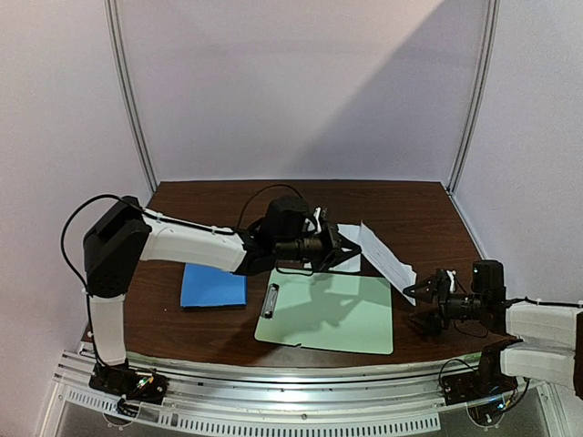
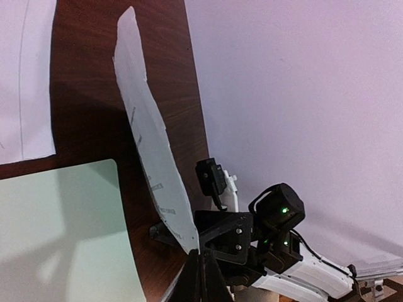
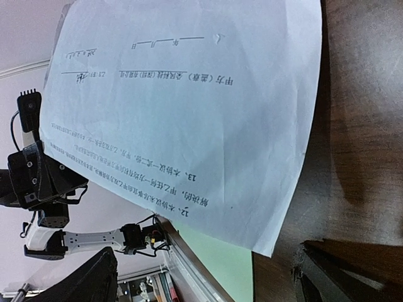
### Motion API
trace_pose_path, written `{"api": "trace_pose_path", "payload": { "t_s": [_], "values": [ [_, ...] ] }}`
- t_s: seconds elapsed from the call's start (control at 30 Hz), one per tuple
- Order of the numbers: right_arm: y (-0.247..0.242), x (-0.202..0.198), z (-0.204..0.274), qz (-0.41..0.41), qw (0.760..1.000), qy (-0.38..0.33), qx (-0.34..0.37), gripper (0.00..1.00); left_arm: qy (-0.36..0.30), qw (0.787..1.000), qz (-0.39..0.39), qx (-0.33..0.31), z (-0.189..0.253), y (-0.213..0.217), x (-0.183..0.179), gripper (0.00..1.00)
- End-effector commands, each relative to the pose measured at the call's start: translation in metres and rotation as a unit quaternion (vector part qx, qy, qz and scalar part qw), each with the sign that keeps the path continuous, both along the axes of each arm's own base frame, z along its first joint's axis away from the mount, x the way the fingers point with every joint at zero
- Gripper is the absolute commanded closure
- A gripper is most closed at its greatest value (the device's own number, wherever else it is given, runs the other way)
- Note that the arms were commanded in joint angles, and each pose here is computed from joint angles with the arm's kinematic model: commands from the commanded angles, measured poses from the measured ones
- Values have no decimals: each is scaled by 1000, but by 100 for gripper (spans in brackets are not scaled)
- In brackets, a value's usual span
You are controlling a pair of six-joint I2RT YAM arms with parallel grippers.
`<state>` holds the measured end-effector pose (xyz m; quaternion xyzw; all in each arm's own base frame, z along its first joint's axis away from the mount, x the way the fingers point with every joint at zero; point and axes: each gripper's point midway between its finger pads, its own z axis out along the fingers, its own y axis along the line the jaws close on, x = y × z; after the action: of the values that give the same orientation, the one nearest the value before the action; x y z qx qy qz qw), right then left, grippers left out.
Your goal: Put the files into the folder
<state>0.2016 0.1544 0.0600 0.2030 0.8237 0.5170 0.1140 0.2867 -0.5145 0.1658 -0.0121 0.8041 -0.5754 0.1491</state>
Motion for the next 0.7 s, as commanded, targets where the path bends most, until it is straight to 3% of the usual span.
{"api": "trace_pose_path", "payload": {
  "t_s": [0.0,0.67],
  "values": [
    [-9,-11,-38,-50,996,66,-11,4,4,1000,0,-27,15,-4,9,100],
    [-19,27,-43,-80,996,22,-13,12,36,999,-10,-17,-9,4,-4,100]
  ]
}}
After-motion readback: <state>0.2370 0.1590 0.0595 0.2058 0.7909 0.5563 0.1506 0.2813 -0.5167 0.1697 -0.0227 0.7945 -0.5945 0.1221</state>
